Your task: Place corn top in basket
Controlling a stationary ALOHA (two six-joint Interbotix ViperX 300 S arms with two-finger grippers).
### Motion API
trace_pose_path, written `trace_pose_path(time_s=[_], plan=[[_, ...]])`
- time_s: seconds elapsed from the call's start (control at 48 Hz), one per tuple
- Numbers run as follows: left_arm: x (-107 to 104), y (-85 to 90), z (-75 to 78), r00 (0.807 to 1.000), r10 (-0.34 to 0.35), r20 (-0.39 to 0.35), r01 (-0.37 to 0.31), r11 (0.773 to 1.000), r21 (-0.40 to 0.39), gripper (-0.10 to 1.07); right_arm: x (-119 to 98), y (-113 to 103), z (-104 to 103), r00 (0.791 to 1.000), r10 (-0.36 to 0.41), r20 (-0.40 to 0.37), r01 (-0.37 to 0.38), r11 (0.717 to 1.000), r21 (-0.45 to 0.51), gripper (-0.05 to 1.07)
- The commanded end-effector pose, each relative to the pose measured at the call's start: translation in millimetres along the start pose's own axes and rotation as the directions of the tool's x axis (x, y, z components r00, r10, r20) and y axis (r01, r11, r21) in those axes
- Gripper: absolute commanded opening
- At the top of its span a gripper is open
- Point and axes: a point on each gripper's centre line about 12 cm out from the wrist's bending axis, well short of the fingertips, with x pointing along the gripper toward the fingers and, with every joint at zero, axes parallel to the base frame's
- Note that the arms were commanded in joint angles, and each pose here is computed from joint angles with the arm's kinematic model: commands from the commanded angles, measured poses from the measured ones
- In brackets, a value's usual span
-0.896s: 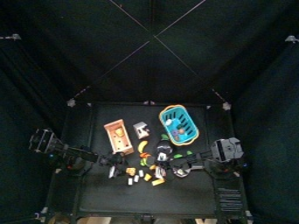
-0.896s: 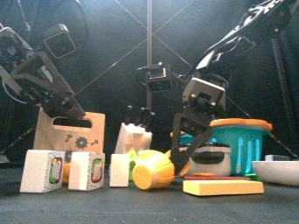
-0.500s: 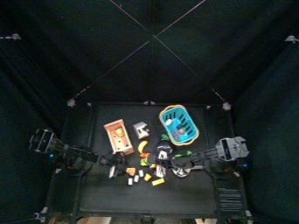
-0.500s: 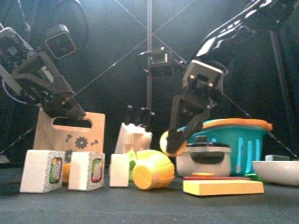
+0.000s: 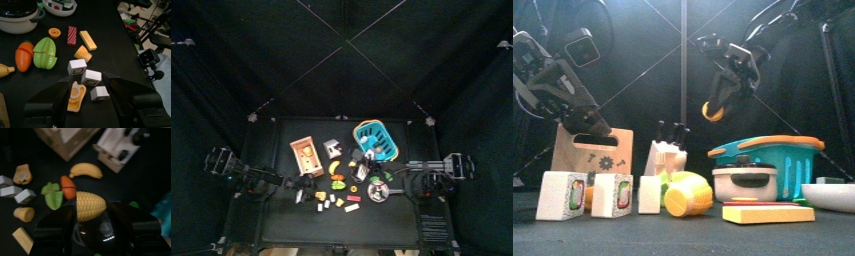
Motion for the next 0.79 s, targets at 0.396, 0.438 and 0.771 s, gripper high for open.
trace_pose_path(time_s=[0.396, 0.438, 0.771], plan=[[11, -0.4, 8.0, 1.0, -0.003, 0.011, 0.003, 0.999, 0.033, 0.87, 6, -114, -47, 0.975, -0.216, -0.059, 0.224, 0.947, 0.23, 0.66], [11, -0.5, 8.1, 1.0, -0.004, 0.013, 0.003, 0.999, 0.033, 0.87, 7, -114, -48, 0.976, -0.211, -0.056, 0.218, 0.948, 0.231, 0.7], [11, 1.0, 7.9, 1.0, 0.001, 0.011, -0.002, 0.999, 0.032, 0.87, 11, -111, -51, 0.977, -0.202, -0.062, 0.211, 0.951, 0.225, 1.01]])
